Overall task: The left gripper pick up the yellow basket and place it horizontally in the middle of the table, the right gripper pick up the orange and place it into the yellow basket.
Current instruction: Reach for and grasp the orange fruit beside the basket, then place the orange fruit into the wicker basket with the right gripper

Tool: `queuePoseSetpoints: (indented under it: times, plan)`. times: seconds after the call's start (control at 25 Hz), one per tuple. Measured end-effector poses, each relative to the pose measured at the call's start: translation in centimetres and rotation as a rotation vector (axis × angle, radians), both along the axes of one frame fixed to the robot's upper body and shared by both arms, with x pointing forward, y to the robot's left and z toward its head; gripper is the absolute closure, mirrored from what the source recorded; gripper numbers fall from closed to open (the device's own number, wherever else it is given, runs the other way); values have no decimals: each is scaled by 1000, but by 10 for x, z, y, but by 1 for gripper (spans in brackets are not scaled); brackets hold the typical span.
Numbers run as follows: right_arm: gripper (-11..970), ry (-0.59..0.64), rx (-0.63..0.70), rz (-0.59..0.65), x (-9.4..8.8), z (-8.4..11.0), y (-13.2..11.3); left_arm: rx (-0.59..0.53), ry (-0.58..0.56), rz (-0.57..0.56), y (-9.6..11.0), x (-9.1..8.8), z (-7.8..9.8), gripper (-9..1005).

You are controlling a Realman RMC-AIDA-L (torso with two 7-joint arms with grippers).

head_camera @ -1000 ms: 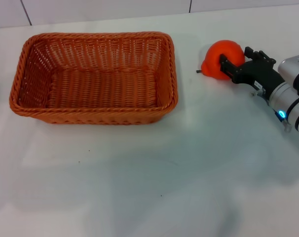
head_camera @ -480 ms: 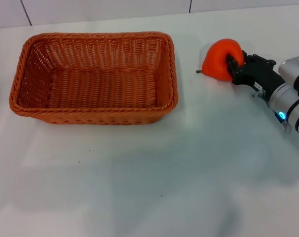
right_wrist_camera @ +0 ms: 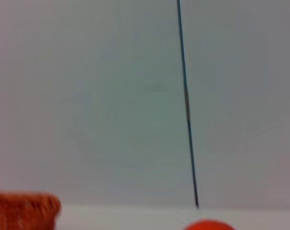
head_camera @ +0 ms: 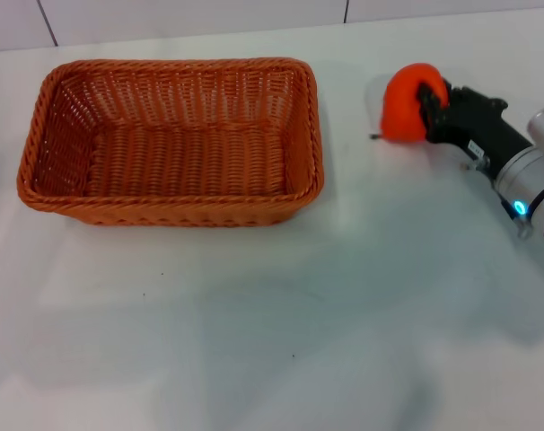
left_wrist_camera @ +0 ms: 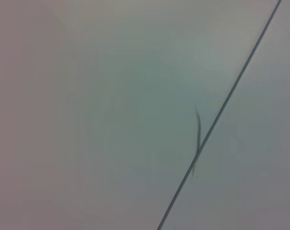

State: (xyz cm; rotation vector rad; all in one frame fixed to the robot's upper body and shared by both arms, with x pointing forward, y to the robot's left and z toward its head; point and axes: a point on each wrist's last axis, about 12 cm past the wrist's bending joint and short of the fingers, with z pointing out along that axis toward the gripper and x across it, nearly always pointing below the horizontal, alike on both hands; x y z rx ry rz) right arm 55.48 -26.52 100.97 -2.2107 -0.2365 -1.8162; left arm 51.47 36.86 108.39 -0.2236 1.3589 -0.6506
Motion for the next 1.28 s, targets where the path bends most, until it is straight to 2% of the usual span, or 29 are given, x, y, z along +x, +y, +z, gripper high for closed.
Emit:
queuePoseSetpoints:
  times: [0.32, 0.44, 0.64, 0.8, 0.96, 1.28]
  plan:
    - [763, -167, 74, 78, 13, 31, 17, -1, 2, 0, -1, -1, -1, 119]
    - [787, -204, 85, 147, 21, 44, 32, -1, 4, 1, -1, -1, -2, 119]
    - [811, -226, 90, 329, 32, 61, 72, 2, 10, 7, -1, -1, -4, 119]
    - [831, -209, 81, 460, 37, 69, 100, 3, 11, 9, -1, -1, -4, 119]
    - [879, -172, 88, 553, 37, 72, 116, 4, 9, 8, -1, 0, -3, 119]
    - [877, -166, 86, 639, 31, 73, 123, 15, 4, 6, -3, 2, -2, 119]
